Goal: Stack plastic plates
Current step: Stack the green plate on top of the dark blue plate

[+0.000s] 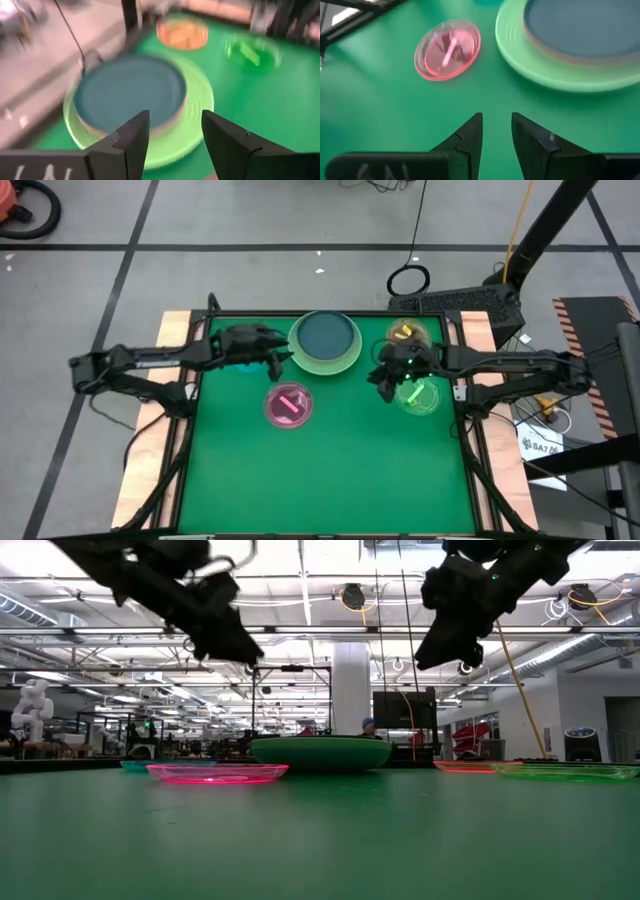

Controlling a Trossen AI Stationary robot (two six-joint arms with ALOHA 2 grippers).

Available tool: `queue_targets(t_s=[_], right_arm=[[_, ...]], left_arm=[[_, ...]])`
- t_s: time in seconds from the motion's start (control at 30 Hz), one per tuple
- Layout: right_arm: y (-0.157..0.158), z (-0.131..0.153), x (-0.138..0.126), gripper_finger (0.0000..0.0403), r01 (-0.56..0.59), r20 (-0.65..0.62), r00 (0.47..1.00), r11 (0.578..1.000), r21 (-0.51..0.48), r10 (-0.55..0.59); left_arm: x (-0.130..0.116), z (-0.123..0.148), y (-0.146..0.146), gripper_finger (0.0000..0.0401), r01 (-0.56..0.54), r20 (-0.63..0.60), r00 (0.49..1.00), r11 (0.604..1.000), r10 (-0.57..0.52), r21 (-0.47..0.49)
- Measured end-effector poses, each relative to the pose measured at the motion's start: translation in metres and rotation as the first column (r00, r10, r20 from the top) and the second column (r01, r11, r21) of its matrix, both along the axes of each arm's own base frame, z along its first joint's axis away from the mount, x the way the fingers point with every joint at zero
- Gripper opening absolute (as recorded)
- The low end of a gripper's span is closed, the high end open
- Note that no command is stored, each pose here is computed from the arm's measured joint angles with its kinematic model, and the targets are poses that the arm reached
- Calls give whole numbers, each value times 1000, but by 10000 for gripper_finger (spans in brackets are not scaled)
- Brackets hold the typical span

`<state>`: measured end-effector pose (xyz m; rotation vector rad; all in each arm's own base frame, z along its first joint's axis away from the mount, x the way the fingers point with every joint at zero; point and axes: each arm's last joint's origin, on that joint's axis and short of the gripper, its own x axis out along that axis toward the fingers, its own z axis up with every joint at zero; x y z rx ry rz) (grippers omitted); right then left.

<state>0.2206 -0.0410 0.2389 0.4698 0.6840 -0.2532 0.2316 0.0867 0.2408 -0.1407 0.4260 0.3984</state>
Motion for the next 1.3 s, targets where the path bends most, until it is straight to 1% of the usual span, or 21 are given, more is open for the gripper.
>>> queue_targets(t_s=[0.1, 0.17, 0.23, 0.3, 0.37, 0.43, 0.5, 0.57, 0.63, 0.7, 0.77, 0.83, 0.9, 0.97, 1.0, 1.07, 1.13, 1.17, 1.2, 1.23, 1.3], right_arm=[[7, -7, 6, 99, 39, -31, 999, 996, 85, -36], [11, -11, 8, 99, 72, -51, 997, 987, 142, -65], [15, -15, 9, 99, 105, -82, 992, 976, 192, -91], [19, -17, 10, 99, 145, -108, 987, 959, 245, -122], [24, -20, 8, 99, 180, -154, 979, 932, 314, -137], [31, -22, 8, 99, 204, -193, 971, 902, 380, -139], [39, -21, 7, 95, 230, -244, 960, 879, 418, -135], [47, -16, 12, 89, 234, -253, 959, 871, 433, -132], [55, -7, 20, 83, 229, -235, 962, 879, 418, -139], [61, -1, 28, 75, 230, -240, 960, 896, 380, -145], [64, 4, 37, 69, 235, -245, 956, 917, 322, -159], [65, 3, 42, 62, 260, -316, 933, 931, 258, -173], [64, 0, 44, 55, 301, -412, 889, 934, 193, -201], [60, -7, 43, 49, 368, -537, 804, 923, 114, -254], [59, -11, 40, 46, 406, -596, 750, 911, 73, -287], [54, -20, 35, 43, 472, -705, 623, 882, -8, -339], [52, -27, 29, 41, 509, -778, 505, 857, -81, -374], [51, -31, 26, 42, 516, -802, 456, 849, -115, -386], [51, -34, 24, 44, 519, -823, 415, 844, -137, -389], [51, -36, 23, 47, 520, -840, 387, 842, -140, -379], [52, -40, 22, 57, 525, -872, 355, 843, -114, -339]], left_arm=[[-13, 11, -7, 186, -24, 129, 992, 994, 9, 109], [-20, 26, -10, 186, -36, 220, 975, 981, -7, 190], [-28, 40, -12, 186, -53, 285, 958, 964, -23, 259], [-36, 48, -14, 186, -66, 309, 951, 951, -32, 302], [-43, 54, -16, 186, -72, 316, 948, 940, -40, 334], [-50, 59, -18, 186, -77, 323, 945, 933, -43, 352], [-54, 61, -18, 186, -87, 323, 946, 928, -37, 362], [-56, 62, -18, 186, -96, 330, 943, 926, -32, 365], [-57, 63, -17, 186, -103, 333, 942, 924, -29, 370], [-57, 62, -17, 186, -102, 317, 948, 916, -29, 389], [-58, 61, -15, 186, -100, 293, 956, 907, -27, 410], [-58, 61, -15, 186, -106, 294, 956, 904, -23, 414], [-59, 62, -13, 186, -116, 298, 954, 901, -15, 419], [-59, 63, -13, 186, -123, 304, 953, 900, -12, 419], [-59, 63, -12, 186, -128, 307, 952, 898, -7, 420], [-59, 63, -12, 186, -133, 307, 952, 898, -2, 420], [-59, 63, -12, 186, -134, 306, 952, 898, -1, 419], [-59, 63, -12, 186, -134, 307, 952, 898, -1, 419], [-59, 63, -12, 186, -134, 306, 952, 898, -1, 419], [-59, 63, -12, 186, -134, 306, 952, 898, -1, 419], [-59, 63, -12, 186, -134, 306, 952, 898, -1, 419]])
